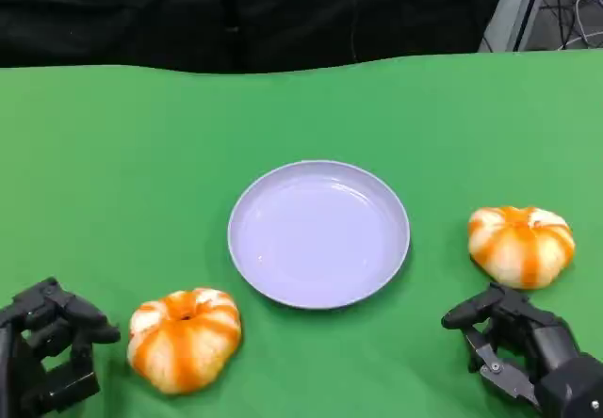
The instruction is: Grasp the bread from the table and place it into the plate.
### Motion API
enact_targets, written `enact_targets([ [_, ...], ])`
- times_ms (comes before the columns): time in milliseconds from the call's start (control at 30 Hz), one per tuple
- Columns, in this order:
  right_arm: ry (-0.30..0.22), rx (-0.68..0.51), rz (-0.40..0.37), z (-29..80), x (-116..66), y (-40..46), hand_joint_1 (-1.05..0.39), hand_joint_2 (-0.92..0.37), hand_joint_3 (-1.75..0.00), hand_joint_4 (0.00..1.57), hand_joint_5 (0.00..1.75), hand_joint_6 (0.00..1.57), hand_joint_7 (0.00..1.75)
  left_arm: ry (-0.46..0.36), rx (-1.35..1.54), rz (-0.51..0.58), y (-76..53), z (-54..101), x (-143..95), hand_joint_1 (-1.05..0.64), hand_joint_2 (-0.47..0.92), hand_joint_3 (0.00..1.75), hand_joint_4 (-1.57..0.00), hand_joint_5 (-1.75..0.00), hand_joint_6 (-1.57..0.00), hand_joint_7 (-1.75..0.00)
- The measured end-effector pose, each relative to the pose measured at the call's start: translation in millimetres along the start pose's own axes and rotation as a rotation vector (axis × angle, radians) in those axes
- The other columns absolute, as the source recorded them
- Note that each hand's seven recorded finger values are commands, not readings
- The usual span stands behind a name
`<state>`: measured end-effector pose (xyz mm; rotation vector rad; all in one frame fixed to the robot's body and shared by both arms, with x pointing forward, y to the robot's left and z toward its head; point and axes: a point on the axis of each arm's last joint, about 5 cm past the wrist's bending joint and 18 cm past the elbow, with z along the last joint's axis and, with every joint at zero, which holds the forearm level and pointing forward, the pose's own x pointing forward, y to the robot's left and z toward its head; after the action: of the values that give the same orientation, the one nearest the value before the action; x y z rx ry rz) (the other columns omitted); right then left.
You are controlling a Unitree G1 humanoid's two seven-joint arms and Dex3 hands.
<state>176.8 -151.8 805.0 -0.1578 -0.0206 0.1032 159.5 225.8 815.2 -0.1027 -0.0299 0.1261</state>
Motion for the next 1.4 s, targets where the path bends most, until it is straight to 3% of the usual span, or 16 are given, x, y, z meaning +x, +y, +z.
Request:
enact_targets([
  [133, 0.0, 0.001, 0.001, 0.0, 0.2, -0.1, -0.31, -0.92, -0.43, 0.69, 1.75, 0.72, 1.27, -0.032, -0.089, -0.021, 0.7, -0.8, -1, 0.03, 0.66, 0.84, -0.85, -1.19, -0.98, -0.63],
  [233, 0.0, 0.001, 0.002, 0.0, 0.2, -0.1, -0.31, -0.92, -0.43, 0.69, 1.75, 0.71, 1.27, -0.045, -0.125, -0.04, -0.1, -2.0, -2, 0.01, 0.66, 0.81, -0.85, -1.15, -1.0, -0.56],
  [267, 0.0, 0.001, 0.003, 0.0, 0.2, -0.1, -0.31, -0.92, -0.43, 0.69, 1.75, 0.71, 1.27, -0.047, -0.129, -0.041, 0.1, -2.2, -2, -0.17, 0.77, 0.44, -0.83, -0.72, -0.91, -0.31],
  [300, 0.0, 0.001, 0.003, 0.0, 0.3, -0.1, -0.31, -0.92, -0.43, 0.69, 1.75, 0.71, 1.27, -0.053, -0.128, -0.045, 0.5, -2.1, -2, -0.26, 0.84, 0.25, -0.85, -0.44, -0.87, -0.17],
  [333, 0.0, 0.001, 0.003, 0.0, 0.2, -0.2, -0.31, -0.92, -0.43, 0.68, 1.75, 0.71, 1.27, -0.067, -0.119, -0.057, 0.8, -1.6, -2, -0.32, 0.88, 0.15, -0.86, -0.27, -0.84, -0.09],
  [367, 0.0, 0.0, 0.003, 0.0, 0.3, -0.3, -0.31, -0.92, -0.43, 0.68, 1.75, 0.71, 1.27, -0.081, -0.105, -0.073, 1.0, -1.2, -3, -0.38, 0.9, 0.09, -0.85, -0.15, -0.8, -0.04],
  [467, 0.001, 0.001, 0.004, -0.1, 0.5, -0.3, -0.31, -0.92, -0.43, 0.68, 1.75, 0.71, 1.27, -0.102, -0.068, -0.113, 1.9, -2.3, -5, -0.48, 0.92, 0.07, -0.79, -0.04, -0.69, 0.0],
  [800, 0.001, 0.001, 0.005, -0.1, 0.8, -0.3, -0.32, -0.92, -0.43, 0.69, 1.75, 0.72, 1.27, -0.109, 0.004, -0.191, 6.6, -6.0, -9, -0.7, 0.92, 0.19, -0.6, 0.0, -0.51, 0.0],
  [1133, 0.001, -0.001, 0.006, 0.0, 1.7, 0.0, -0.32, -0.92, -0.43, 0.7, 1.75, 0.72, 1.27, -0.144, 0.15, -0.245, 7.6, -3.0, -8, -0.77, 0.92, 0.21, -0.53, 0.0, -0.49, 0.0],
  [1300, 0.001, -0.002, 0.006, 0.0, 2.8, 0.0, -0.32, -0.92, -0.43, 0.68, 1.75, 0.71, 1.27, -0.183, 0.416, -0.364, -0.2, 11.5, -5, -0.77, 0.92, 0.2, -0.5, 0.0, -0.48, 0.0],
  [1400, 0.001, -0.003, 0.007, 0.0, 2.9, 0.1, -0.31, -0.92, -0.44, 0.68, 1.75, 0.72, 1.27, -0.195, 0.456, -0.37, -5.0, 12.0, -6, -0.77, 0.92, 0.19, -0.5, 0.0, -0.48, 0.0],
])
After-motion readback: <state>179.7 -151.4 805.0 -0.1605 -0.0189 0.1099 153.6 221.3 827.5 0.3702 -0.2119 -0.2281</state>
